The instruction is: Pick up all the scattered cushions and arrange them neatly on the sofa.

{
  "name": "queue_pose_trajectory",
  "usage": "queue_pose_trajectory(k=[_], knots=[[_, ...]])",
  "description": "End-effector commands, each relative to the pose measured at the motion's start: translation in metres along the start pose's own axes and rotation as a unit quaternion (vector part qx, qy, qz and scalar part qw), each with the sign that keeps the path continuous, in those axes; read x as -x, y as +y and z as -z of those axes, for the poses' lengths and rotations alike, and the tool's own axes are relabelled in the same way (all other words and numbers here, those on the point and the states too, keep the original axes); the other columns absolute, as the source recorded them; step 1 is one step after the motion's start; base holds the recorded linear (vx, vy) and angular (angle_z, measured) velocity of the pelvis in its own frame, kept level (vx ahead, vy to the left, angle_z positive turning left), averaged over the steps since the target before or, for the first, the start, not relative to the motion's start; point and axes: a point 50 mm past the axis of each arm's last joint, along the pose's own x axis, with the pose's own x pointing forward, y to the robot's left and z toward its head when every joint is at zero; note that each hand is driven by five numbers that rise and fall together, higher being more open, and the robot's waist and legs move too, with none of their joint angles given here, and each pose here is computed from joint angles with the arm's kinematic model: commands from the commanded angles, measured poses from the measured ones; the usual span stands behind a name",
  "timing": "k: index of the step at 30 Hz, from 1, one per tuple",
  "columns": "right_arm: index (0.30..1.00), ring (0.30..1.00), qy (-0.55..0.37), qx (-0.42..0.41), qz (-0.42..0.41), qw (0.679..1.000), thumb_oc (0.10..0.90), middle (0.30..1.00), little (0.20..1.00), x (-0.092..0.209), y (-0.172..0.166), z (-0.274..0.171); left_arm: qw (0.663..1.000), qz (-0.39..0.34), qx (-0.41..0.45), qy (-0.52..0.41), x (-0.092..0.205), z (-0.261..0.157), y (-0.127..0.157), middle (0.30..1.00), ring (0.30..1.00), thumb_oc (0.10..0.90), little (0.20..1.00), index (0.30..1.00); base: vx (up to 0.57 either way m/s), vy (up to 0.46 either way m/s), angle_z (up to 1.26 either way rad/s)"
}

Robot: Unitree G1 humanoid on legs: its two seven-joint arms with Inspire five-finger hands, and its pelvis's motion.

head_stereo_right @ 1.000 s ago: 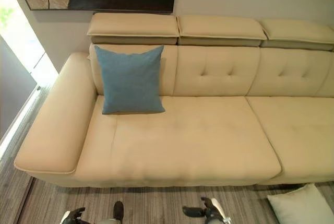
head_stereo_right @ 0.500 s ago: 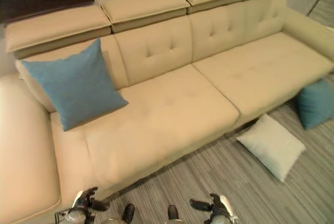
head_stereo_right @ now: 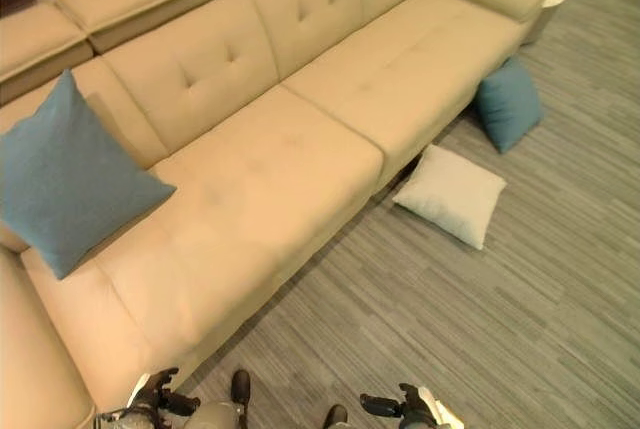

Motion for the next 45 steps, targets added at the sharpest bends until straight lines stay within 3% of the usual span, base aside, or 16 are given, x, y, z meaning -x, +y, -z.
queue_pose_trajectory(k=[1, 18, 27, 33, 45], knots=[[0.9, 0.9, -0.01, -0.019, 0.051, 0.998, 0.8, 0.9, 0.9, -0.003, -0.023, -0.003, 0.999, -0.018, 0.012, -0.039, -0.004, -0.024, 0.004, 0.9, 0.9, 0.8, 0.9, 0.9, -0.05, -0.189, -0.47], [0.9, 0.9, 0.05, -0.079, 0.069, 0.993, 0.8, 0.9, 0.9, 0.001, -0.024, 0.029, 0.992, 0.034, 0.028, -0.117, -0.002, -0.071, -0.021, 0.9, 0.9, 0.8, 0.9, 0.9, 0.02, -0.068, -0.38], [0.9, 0.9, 0.037, -0.129, 0.041, 0.99, 0.8, 0.9, 0.9, 0.0, -0.012, 0.012, 0.992, 0.026, 0.066, -0.109, -0.003, -0.069, -0.01, 0.9, 0.9, 0.8, 0.9, 0.9, 0.16, 0.086, -0.5], [0.9, 0.9, 0.009, -0.12, 0.038, 0.992, 0.8, 0.9, 0.9, -0.004, -0.018, -0.005, 0.991, 0.021, 0.063, -0.117, -0.005, -0.075, -0.005, 0.9, 0.9, 0.8, 0.9, 0.9, 0.13, -0.027, -0.46], [0.9, 0.9, -0.005, -0.124, 0.04, 0.992, 0.8, 0.9, 0.9, -0.004, -0.024, -0.007, 0.994, 0.037, 0.07, -0.072, -0.004, -0.053, -0.018, 0.9, 0.9, 0.8, 0.9, 0.9, 0.25, -0.206, 0.09]])
